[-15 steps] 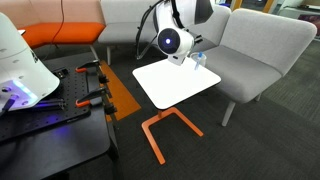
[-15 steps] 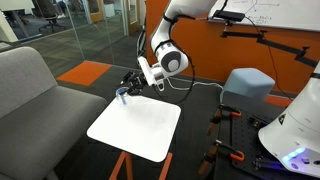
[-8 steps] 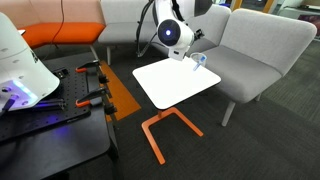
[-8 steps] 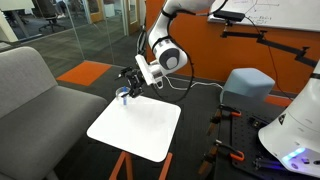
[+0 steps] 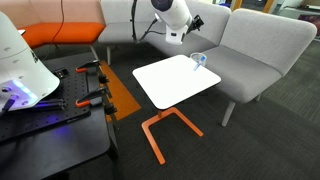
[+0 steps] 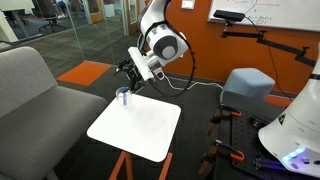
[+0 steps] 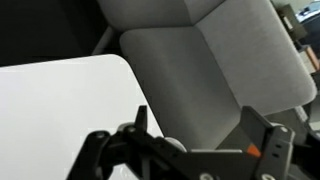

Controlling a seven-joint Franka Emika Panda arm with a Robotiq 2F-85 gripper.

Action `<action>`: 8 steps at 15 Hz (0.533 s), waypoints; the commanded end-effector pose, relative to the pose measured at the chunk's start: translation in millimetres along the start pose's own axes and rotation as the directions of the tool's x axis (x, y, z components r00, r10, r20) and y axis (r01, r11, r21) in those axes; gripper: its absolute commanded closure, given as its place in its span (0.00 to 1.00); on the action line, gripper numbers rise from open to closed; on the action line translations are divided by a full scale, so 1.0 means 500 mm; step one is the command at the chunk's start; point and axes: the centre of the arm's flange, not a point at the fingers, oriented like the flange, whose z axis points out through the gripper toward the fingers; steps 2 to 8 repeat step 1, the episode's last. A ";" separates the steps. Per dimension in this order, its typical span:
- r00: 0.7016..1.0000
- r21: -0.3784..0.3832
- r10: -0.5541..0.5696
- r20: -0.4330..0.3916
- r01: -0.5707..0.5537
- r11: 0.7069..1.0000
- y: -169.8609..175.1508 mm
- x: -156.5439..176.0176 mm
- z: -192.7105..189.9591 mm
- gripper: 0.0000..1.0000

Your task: Put the marker into the glass.

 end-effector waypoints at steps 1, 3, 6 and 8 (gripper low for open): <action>0.993 -0.074 -0.040 -0.114 0.031 0.997 -0.007 -0.036 -0.030 0.00; 0.993 -0.074 -0.040 -0.114 0.031 0.997 -0.007 -0.036 -0.030 0.00; 0.993 -0.074 -0.040 -0.114 0.031 0.997 -0.007 -0.036 -0.030 0.00; 0.993 -0.074 -0.040 -0.114 0.031 0.997 -0.007 -0.036 -0.030 0.00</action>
